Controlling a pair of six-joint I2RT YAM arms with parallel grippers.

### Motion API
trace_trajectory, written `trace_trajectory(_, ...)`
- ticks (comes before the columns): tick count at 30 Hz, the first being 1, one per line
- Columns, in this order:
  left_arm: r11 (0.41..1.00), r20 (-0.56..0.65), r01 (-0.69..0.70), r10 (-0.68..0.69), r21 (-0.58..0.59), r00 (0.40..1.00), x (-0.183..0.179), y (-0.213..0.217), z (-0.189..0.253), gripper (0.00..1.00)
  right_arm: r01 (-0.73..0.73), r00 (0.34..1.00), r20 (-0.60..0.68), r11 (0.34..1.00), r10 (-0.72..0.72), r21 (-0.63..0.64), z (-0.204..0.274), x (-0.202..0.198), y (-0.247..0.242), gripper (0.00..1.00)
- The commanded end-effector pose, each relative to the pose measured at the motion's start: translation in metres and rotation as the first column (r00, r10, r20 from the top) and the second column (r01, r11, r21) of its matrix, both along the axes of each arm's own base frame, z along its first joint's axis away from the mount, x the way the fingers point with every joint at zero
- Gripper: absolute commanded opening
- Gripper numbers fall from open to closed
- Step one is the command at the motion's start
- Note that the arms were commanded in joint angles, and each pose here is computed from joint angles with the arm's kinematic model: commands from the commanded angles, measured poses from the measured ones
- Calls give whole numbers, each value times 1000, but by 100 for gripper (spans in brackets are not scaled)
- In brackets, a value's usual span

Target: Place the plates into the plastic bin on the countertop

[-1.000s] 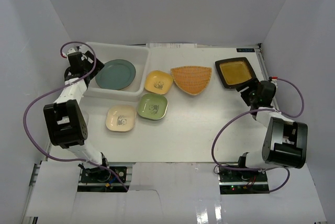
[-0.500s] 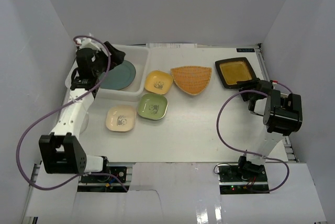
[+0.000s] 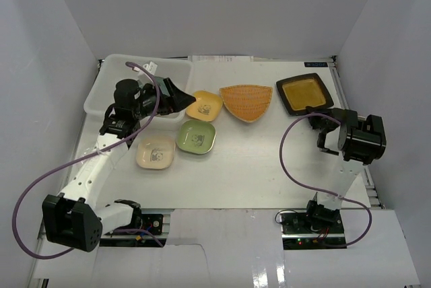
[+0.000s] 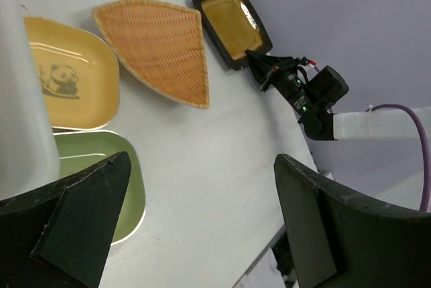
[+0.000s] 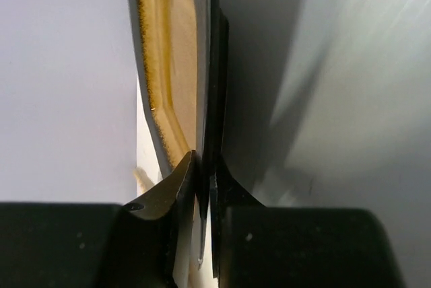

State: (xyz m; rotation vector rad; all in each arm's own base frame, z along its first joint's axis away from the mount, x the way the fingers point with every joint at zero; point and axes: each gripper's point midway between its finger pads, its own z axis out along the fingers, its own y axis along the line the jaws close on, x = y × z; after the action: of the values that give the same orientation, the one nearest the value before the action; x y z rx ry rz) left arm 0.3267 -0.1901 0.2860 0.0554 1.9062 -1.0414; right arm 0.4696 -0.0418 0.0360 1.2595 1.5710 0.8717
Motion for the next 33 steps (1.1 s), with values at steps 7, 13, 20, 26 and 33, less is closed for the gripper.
trace_trajectory(7,966,2,217,-219,-137,976,-18,-57,34,98,41,852,521,984,56,-173,231,-31,1,8)
trace_trajectory(13,942,53,285,-280,-179,959,-16,-103,38,98,-176,820,513,965,254,-197,251,-60,72,8)
trace_trajectory(20,936,60,257,-250,-241,966,5,-129,26,96,-394,718,531,892,450,-223,272,-83,169,8)
trace_trajectory(26,982,23,105,-102,-158,994,41,-127,-24,96,-487,654,562,851,506,-200,283,-98,210,8)
trace_trajectory(33,972,73,82,-67,-218,995,55,-132,-29,76,-590,618,542,791,570,-159,263,-114,250,8)
